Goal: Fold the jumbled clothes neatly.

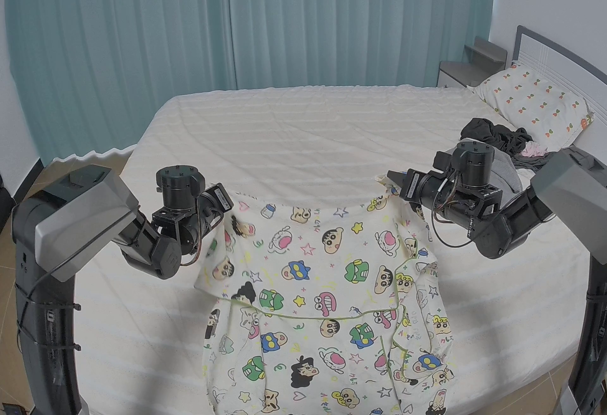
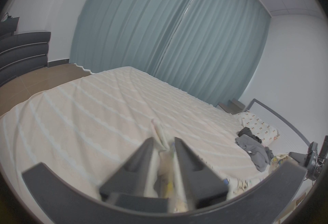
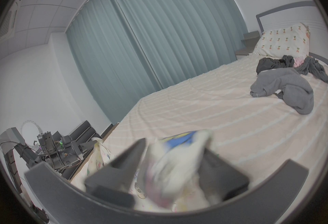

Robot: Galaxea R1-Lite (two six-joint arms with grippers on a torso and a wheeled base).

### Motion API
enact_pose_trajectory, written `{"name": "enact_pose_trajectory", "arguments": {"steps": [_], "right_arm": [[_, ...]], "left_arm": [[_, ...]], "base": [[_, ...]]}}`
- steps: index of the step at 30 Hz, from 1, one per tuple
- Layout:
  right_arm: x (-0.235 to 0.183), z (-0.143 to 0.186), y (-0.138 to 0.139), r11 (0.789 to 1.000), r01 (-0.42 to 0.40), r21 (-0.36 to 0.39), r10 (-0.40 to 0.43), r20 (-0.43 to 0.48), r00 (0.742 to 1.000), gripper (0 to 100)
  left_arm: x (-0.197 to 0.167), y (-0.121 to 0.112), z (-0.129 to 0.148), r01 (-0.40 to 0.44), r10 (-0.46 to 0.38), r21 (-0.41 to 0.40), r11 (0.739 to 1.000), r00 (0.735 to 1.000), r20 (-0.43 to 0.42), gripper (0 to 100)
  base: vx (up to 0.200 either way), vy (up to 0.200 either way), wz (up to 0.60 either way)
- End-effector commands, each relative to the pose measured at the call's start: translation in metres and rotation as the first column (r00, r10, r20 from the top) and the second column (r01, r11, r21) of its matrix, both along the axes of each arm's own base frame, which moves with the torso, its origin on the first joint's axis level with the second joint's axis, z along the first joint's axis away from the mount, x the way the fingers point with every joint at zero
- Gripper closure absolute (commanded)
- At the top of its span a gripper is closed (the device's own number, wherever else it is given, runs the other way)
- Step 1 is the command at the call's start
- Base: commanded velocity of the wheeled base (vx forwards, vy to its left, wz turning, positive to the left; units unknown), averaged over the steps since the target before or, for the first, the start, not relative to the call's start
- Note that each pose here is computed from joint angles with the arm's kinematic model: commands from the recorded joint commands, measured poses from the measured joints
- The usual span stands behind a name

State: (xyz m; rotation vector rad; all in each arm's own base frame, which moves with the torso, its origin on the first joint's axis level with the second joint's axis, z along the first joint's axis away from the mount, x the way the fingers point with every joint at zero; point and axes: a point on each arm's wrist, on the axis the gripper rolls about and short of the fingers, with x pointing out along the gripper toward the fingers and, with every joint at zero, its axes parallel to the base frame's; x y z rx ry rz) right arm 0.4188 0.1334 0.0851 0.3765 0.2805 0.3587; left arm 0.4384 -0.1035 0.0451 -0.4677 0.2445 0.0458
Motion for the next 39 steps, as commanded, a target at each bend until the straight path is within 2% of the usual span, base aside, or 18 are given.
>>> {"name": "enact_pose_trajectory", "arguments": {"steps": [1,3,6,9,13,15,18,19,20,21,26,31,33,34,35,37,38,39], "right_arm": [[0.034,-0.046,-0.007,0.998,0.051,0.031,-0.048,-0.078,0.996,0],[0.039,-0.051,-0.007,0.997,0.060,0.049,-0.056,-0.083,0.995,0],[0.059,-0.055,-0.012,0.980,0.152,0.125,-0.144,-0.072,0.987,0],[0.072,-0.057,-0.025,0.962,0.238,0.131,-0.233,-0.051,0.971,0],[0.073,-0.057,-0.038,0.953,0.277,0.124,-0.269,-0.080,0.960,0],[0.061,-0.054,-0.055,0.944,0.315,0.100,-0.303,-0.120,0.945,0],[0.027,-0.048,-0.066,0.955,0.287,0.074,-0.268,-0.198,0.943,0],[0.027,-0.048,-0.066,0.955,0.287,0.074,-0.268,-0.198,0.943,0],[0.003,-0.046,-0.068,0.968,0.241,0.066,-0.218,-0.249,0.944,0],[-0.007,-0.046,-0.070,0.972,0.227,0.061,-0.203,-0.267,0.942,0],[-0.080,-0.045,-0.075,0.987,0.160,0.005,-0.145,-0.397,0.906,0],[-0.130,-0.055,-0.074,0.992,0.123,-0.039,-0.125,-0.504,0.855,0],[-0.140,-0.064,-0.071,0.994,0.100,-0.050,-0.111,-0.538,0.836,0],[-0.140,-0.064,-0.071,0.994,0.100,-0.050,-0.111,-0.538,0.836,0],[-0.146,-0.071,-0.069,0.994,0.087,-0.061,-0.106,-0.568,0.816,0],[-0.148,-0.073,-0.069,0.994,0.085,-0.065,-0.106,-0.576,0.810,0],[-0.153,-0.079,-0.069,0.995,0.068,-0.074,-0.099,-0.600,0.794,0],[-0.155,-0.082,-0.068,0.996,0.053,-0.075,-0.088,-0.614,0.784,0]], "left_arm": [[0.035,0.024,-0.040,-0.077,0.078,0.022,0.997,0.996,-0.050,0],[0.039,0.028,-0.045,-0.089,0.090,0.025,0.996,0.994,-0.056,0],[0.047,0.033,-0.052,-0.134,0.136,0.033,0.990,0.990,-0.045,0],[0.048,0.041,-0.051,-0.153,0.154,0.033,0.988,0.987,-0.042,0],[0.047,0.047,-0.043,-0.169,0.169,0.023,0.985,0.985,-0.033,0],[0.033,0.057,-0.030,-0.188,0.188,0.007,0.982,0.981,-0.053,0],[0.009,0.059,-0.006,-0.165,0.161,-0.070,0.984,0.985,-0.060,0],[0.009,0.059,-0.006,-0.165,0.161,-0.070,0.984,0.985,-0.060,0],[-0.010,0.060,0.013,-0.130,0.123,-0.141,0.981,0.990,-0.063,0],[-0.020,0.061,0.020,-0.115,0.106,-0.168,0.979,0.992,-0.064,0],[-0.088,0.064,0.058,-0.025,0.003,-0.318,0.948,0.997,-0.072,0],[-0.132,0.066,0.062,-0.022,-0.027,-0.384,0.923,0.992,-0.121,0],[-0.142,0.067,0.060,-0.037,-0.023,-0.408,0.912,0.990,-0.142,0],[-0.142,0.067,0.060,-0.037,-0.023,-0.408,0.912,0.990,-0.142,0],[-0.150,0.065,0.058,-0.051,-0.022,-0.437,0.898,0.987,-0.160,0],[-0.152,0.066,0.059,-0.055,-0.019,-0.447,0.893,0.987,-0.160,0],[-0.161,0.066,0.061,-0.069,-0.012,-0.488,0.870,0.987,-0.162,0],[-0.163,0.066,0.061,-0.074,-0.010,-0.503,0.861,0.987,-0.163,0]], "base": [[0.000,0.000,0.00],[0.000,0.000,0.00],[0.000,0.000,0.00],[0.000,0.000,0.00],[0.000,0.000,0.00],[0.000,0.000,0.00],[0.000,0.000,0.00],[0.000,0.000,0.00],[0.000,0.000,0.00],[0.000,0.000,0.00],[0.000,0.000,0.00],[0.000,0.000,0.00],[0.000,0.000,0.00],[0.000,0.000,0.00],[0.000,0.000,0.00],[0.000,0.000,0.00],[0.000,0.000,0.00],[0.000,0.000,0.00]]}}
